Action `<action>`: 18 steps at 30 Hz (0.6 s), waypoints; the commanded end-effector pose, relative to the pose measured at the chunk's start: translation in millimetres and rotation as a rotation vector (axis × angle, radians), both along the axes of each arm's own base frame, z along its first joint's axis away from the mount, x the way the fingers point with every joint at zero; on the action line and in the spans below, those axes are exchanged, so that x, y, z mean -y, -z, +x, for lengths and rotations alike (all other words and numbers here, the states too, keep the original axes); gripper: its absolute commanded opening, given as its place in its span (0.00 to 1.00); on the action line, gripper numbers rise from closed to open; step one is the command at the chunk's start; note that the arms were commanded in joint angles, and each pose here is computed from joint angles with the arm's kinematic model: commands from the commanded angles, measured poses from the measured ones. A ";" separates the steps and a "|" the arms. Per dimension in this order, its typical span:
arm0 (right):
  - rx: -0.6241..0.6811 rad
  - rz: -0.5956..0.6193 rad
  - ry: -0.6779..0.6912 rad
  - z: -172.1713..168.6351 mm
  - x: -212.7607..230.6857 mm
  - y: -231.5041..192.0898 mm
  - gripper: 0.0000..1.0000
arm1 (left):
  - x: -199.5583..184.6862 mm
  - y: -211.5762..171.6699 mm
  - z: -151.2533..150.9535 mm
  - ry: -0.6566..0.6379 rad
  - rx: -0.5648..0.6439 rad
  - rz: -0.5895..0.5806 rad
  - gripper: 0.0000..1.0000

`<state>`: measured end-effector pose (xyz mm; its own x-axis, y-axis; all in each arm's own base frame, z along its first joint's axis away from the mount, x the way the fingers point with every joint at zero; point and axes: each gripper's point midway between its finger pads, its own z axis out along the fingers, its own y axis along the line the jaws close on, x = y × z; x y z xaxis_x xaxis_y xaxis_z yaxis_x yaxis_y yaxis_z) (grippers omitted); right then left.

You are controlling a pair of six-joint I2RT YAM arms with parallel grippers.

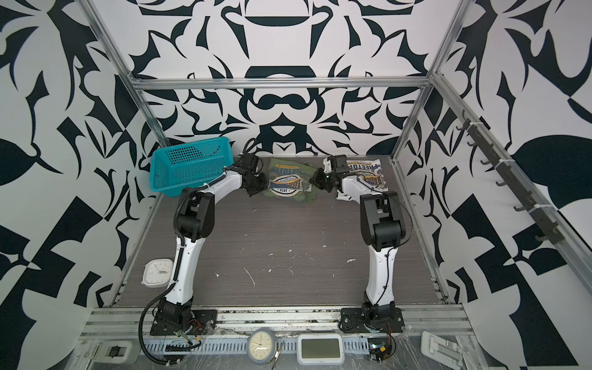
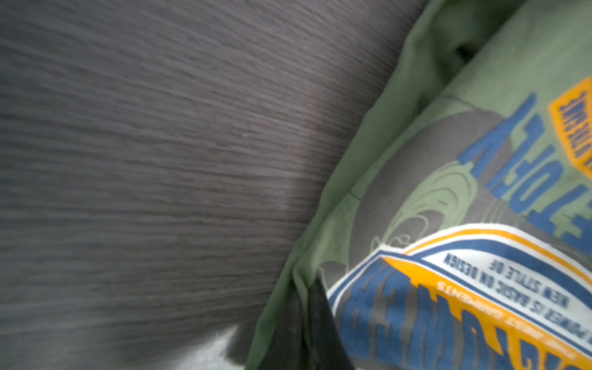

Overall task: Fold and stack the tank tops
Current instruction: 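Grasp the folded green shirt's edges with both grippers and lift it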

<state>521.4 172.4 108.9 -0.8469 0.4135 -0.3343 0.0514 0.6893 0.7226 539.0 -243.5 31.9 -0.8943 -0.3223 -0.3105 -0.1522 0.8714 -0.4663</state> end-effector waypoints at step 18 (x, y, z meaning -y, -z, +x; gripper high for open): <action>-0.036 -0.065 0.002 0.0 43.8 16.8 0.42 | 1.9 6.8 -25.5 0.072 -0.025 0.007 0.19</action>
